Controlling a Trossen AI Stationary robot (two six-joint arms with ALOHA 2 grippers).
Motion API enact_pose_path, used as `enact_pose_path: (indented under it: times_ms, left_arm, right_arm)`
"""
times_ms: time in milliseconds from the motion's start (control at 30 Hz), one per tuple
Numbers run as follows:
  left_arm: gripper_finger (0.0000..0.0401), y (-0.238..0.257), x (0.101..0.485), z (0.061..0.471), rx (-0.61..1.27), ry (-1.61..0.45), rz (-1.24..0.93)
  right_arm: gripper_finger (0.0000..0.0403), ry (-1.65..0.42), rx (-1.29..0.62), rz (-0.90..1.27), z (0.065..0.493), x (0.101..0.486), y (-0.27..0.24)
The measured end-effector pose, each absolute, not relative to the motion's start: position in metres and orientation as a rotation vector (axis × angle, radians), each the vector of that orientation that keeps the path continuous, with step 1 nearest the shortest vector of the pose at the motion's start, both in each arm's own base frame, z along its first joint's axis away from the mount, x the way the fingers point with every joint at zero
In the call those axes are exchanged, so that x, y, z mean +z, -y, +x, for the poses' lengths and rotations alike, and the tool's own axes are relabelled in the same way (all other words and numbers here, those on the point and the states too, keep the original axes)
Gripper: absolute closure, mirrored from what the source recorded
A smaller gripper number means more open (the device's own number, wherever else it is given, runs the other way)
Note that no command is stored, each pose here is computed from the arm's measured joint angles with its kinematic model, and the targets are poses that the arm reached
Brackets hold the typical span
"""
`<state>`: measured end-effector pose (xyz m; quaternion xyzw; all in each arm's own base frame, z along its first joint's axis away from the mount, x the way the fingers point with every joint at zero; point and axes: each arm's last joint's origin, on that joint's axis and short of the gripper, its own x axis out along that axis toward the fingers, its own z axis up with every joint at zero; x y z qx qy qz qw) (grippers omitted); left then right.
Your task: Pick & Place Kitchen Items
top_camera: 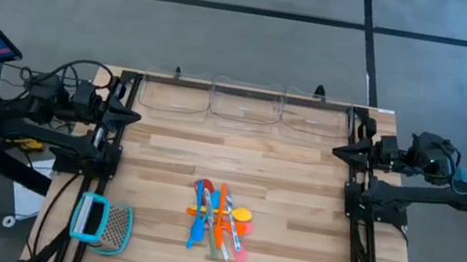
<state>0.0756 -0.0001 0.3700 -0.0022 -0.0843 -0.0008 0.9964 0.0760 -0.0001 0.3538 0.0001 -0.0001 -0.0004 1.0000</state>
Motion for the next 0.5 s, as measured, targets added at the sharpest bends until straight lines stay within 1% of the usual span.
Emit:
enact_pose_path:
  times_ms: [500]
  left_arm:
    - [0.0393, 0.0001, 0.3708, 0.0755, -0.002, 0.177, -0.005]
  right_arm:
    - [0.0381, 0.0, -0.001, 0.0, 0.076, 0.3538, 0.0001]
